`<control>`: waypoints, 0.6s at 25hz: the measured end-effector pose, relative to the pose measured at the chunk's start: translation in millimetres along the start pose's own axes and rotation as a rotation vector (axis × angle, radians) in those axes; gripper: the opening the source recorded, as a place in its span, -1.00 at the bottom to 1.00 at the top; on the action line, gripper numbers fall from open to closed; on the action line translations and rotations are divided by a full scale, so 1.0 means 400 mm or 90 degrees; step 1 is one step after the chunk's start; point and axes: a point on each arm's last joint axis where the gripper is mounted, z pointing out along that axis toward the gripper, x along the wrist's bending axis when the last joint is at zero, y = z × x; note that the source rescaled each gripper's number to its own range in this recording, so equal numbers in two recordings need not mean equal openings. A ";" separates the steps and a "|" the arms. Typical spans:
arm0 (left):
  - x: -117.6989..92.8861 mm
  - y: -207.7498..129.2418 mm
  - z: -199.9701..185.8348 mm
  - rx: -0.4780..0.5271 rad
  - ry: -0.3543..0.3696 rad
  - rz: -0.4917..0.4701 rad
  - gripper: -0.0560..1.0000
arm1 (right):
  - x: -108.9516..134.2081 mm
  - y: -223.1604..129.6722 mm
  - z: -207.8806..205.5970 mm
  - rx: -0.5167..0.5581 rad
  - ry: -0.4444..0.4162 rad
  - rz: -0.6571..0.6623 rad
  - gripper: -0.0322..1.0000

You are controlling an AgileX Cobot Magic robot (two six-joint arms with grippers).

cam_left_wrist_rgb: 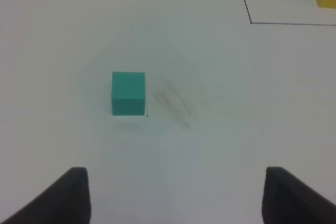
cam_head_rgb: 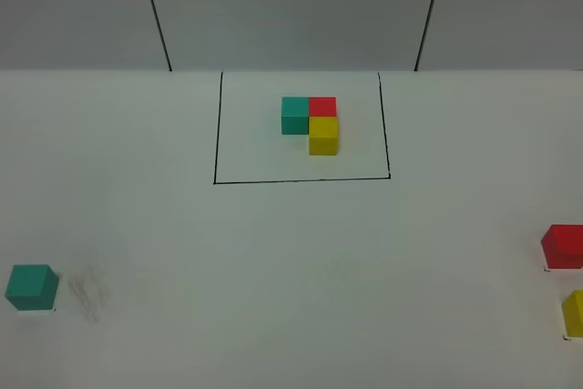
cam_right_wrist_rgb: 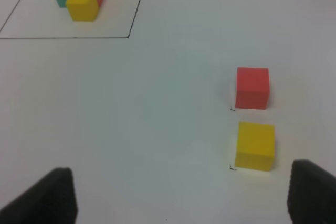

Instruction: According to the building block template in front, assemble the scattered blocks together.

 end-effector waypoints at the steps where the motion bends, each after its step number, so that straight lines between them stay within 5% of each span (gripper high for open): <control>1: 0.000 0.000 0.000 0.001 0.000 -0.004 0.00 | 0.000 0.000 0.000 0.000 0.000 0.000 0.31; 8: 0.007 0.055 0.066 0.084 0.023 -0.108 0.00 | 0.000 0.000 0.000 0.000 0.000 0.000 0.31; 15: 0.011 0.213 0.200 0.140 0.033 -0.088 0.00 | 0.000 0.000 0.000 0.000 0.000 0.000 0.31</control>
